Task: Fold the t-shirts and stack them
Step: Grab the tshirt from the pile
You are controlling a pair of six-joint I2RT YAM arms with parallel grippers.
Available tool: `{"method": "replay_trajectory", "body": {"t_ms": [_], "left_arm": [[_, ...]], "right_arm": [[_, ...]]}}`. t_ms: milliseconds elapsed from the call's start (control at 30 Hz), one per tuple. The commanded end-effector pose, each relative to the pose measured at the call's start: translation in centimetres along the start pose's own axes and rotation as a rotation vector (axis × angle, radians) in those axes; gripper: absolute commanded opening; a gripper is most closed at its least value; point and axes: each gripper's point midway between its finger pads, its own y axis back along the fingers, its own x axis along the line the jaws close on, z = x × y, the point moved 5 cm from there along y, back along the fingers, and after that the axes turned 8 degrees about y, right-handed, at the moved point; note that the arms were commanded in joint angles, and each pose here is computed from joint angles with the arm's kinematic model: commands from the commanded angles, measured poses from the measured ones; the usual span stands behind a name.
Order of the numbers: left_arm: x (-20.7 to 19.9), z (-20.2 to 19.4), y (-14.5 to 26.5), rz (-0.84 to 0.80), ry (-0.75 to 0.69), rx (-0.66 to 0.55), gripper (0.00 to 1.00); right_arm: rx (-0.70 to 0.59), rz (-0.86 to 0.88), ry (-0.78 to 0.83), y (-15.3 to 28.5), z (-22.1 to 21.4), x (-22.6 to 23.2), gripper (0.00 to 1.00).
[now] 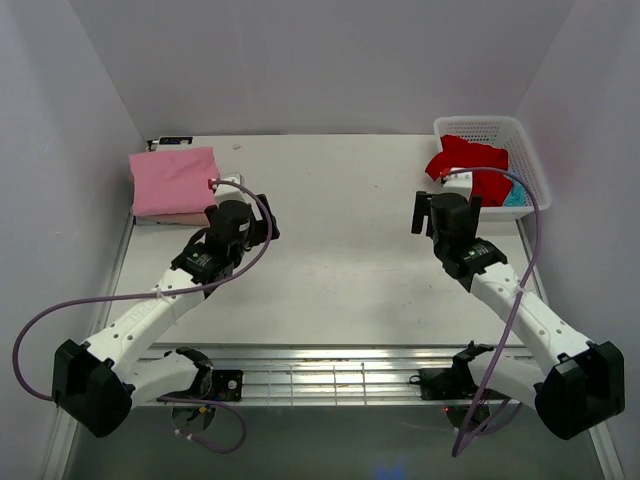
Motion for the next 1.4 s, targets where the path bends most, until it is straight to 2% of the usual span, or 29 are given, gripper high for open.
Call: {"method": "replay_trajectory", "body": {"t_ms": [0, 167, 233, 267, 300, 367, 533, 667, 800, 833, 1100, 1200, 1367], "left_arm": [[-0.5, 0.7, 0.9, -0.056, 0.025, -0.033, 0.94], [0.1, -0.1, 1.0, -0.053, 0.018, -0.019, 0.95], [0.2, -0.6, 0.8, -0.046, 0.022, -0.004, 0.95], [0.4, -1.0, 0.7, -0.042, 0.022, 0.004, 0.95], [0.4, -1.3, 0.7, -0.044, 0.023, 0.014, 0.95], [0.6, -1.8, 0.5, -0.039, 0.029, 0.028, 0.95], [1.1, -2.5, 0.3, -0.019, 0.024, 0.041, 0.95], [1.2, -2.5, 0.4, -0.019, 0.021, 0.037, 0.95], [1.6, -2.7, 0.5, -0.014, 0.021, 0.034, 0.95], [1.6, -2.8, 0.5, -0.014, 0.024, 0.034, 0.95], [1.9, -3.6, 0.3, -0.004, 0.027, 0.053, 0.95], [2.0, -3.9, 0.1, 0.001, 0.023, 0.062, 0.95], [2.1, -3.8, 0.2, 0.0, 0.017, 0.057, 0.95]], "right_arm": [[-0.144, -0.061, -0.038, -1.0, 5.0, -1.2, 0.9], [-0.242, -0.109, -0.033, -3.3, 8.4, -2.5, 0.9], [-0.218, -0.137, -0.049, -5.3, 8.9, -4.2, 0.92], [-0.239, -0.106, -0.064, -5.8, 10.5, -4.5, 0.93], [-0.173, -0.127, -0.058, -8.1, 9.5, -5.4, 0.96], [-0.138, -0.1, -0.053, -11.0, 9.9, -5.4, 0.98], [-0.03, -0.078, -0.061, -16.6, 8.6, -7.1, 0.82], [0.017, 0.012, -0.092, -19.9, 7.0, -6.7, 0.76], [0.02, 0.057, -0.088, -21.6, 7.0, -5.9, 0.72], [0.017, 0.046, -0.105, -21.9, 7.0, -7.1, 0.71], [0.014, 0.126, -0.146, -23.0, 6.9, -6.7, 0.71], [0.028, 0.136, -0.151, -23.8, 6.4, -6.6, 0.65], [0.064, 0.214, -0.169, -25.2, 4.8, -5.4, 0.61]]}}
